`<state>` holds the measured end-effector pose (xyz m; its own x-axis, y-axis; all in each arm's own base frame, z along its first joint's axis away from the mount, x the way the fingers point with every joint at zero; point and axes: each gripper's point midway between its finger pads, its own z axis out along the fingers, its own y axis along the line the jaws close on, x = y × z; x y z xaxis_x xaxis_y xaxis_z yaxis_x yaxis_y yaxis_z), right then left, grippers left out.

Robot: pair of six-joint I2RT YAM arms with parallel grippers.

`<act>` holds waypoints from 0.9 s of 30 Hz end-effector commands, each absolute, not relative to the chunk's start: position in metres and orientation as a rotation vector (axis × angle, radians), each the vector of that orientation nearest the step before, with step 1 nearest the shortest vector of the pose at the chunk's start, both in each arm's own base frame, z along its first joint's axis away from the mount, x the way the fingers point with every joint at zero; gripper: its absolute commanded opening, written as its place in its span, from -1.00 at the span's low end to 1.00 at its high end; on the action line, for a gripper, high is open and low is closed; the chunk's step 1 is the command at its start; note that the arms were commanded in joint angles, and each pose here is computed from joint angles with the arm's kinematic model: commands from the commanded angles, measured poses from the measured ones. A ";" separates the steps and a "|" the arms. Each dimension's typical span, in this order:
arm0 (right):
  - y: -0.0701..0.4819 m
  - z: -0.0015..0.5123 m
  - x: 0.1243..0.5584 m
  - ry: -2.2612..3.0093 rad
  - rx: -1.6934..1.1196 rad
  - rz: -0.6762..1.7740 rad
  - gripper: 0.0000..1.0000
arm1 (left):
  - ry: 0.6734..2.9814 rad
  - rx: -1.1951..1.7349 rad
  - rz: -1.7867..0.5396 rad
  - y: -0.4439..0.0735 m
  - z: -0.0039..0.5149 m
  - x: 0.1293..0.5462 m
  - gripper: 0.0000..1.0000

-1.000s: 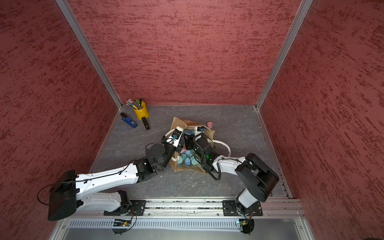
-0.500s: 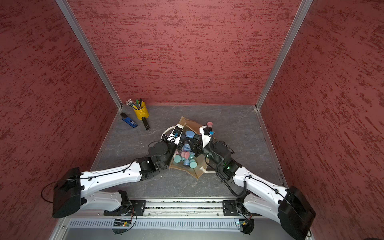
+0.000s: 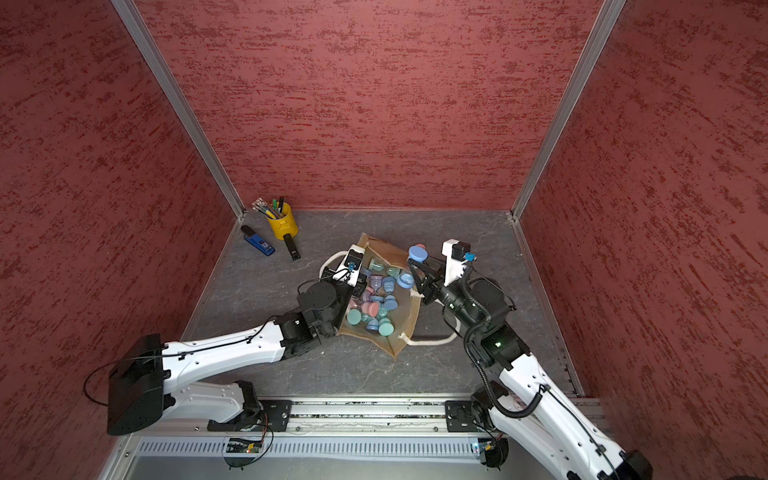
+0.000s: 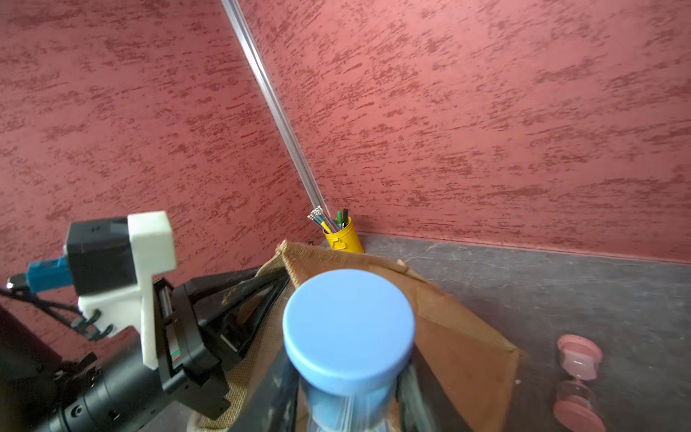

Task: 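Grasp a blue-capped timer with the right gripper and lift it out, then place the blue timer beside the pink timer with the right gripper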

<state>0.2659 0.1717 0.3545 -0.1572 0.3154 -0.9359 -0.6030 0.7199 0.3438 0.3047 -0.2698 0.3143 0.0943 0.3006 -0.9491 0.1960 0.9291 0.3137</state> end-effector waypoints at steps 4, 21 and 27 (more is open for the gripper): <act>0.121 0.336 0.320 1.792 0.025 0.670 -0.22 | 1.455 0.338 0.067 -0.262 0.341 0.304 -1.00; 0.052 0.257 0.434 2.063 0.205 0.456 -0.23 | 1.433 0.328 0.053 -0.257 0.353 0.299 -1.00; 0.047 0.194 0.448 2.190 0.165 0.372 -0.24 | 1.420 0.326 0.048 -0.256 0.355 0.297 -1.00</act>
<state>0.4452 0.0564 0.2141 -0.5784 0.3172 -0.7516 -0.0251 0.9140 0.4050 0.3028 -0.2627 0.3179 0.0887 0.3248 -0.9416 0.1792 0.9247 0.3358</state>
